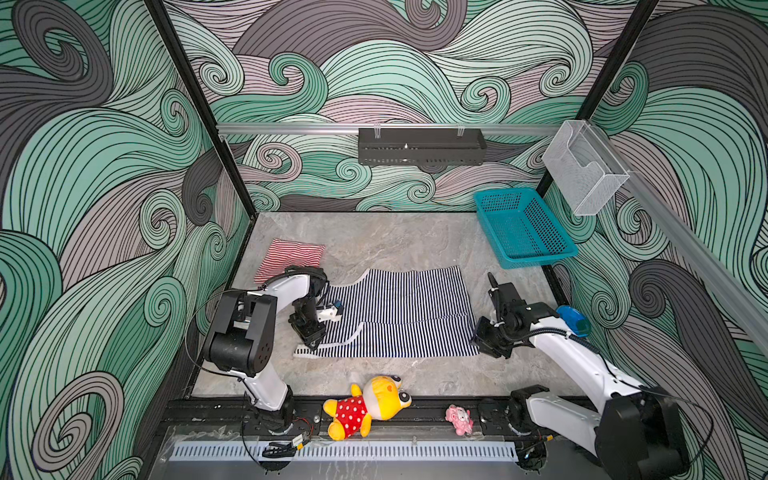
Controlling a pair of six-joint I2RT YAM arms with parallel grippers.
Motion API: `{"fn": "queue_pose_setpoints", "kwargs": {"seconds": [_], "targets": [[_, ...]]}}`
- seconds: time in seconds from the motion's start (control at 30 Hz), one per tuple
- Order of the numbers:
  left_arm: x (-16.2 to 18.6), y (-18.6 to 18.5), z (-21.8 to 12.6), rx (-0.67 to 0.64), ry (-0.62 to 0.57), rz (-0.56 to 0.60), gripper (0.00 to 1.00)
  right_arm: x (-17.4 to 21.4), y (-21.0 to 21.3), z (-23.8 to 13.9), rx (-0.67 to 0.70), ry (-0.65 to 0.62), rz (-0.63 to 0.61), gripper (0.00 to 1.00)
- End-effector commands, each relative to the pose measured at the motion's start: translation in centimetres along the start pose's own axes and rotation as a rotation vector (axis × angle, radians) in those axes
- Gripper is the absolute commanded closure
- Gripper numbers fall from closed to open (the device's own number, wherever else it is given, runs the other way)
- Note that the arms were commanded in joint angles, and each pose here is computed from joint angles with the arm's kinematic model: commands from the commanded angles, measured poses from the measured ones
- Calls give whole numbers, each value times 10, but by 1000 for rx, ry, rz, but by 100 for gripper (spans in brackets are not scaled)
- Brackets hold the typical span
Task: Fold and stack the tank tops
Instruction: 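Release the hem and move both grippers to the top's far edge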
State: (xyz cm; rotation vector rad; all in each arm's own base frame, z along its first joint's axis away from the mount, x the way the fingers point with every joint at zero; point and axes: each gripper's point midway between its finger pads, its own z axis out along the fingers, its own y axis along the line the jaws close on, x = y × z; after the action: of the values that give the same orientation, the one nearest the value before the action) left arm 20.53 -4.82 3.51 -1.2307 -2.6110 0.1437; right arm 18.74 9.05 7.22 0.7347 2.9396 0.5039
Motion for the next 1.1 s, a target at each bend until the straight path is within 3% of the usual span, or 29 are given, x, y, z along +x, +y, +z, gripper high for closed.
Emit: {"fn": "queue_pose_setpoints", "kwargs": {"seconds": [0.0,0.23,0.57,0.8,1.07], "targets": [[-19,-2,-36,7,-110,-30,46,-12,12,-17,10,-36,-17,60],[-63,19,-69,0,-226,-82,43,-69,53,-25,16,-121,-126,52],[-180,81,-113,7,-438,-291,45,-201,102,4,46,-156,-163,53],[-228,100,-100,-24,-401,-337,48,-256,112,42,101,-112,-168,55],[-245,88,-76,20,-351,-309,49,-268,109,59,141,-89,-167,61]]}}
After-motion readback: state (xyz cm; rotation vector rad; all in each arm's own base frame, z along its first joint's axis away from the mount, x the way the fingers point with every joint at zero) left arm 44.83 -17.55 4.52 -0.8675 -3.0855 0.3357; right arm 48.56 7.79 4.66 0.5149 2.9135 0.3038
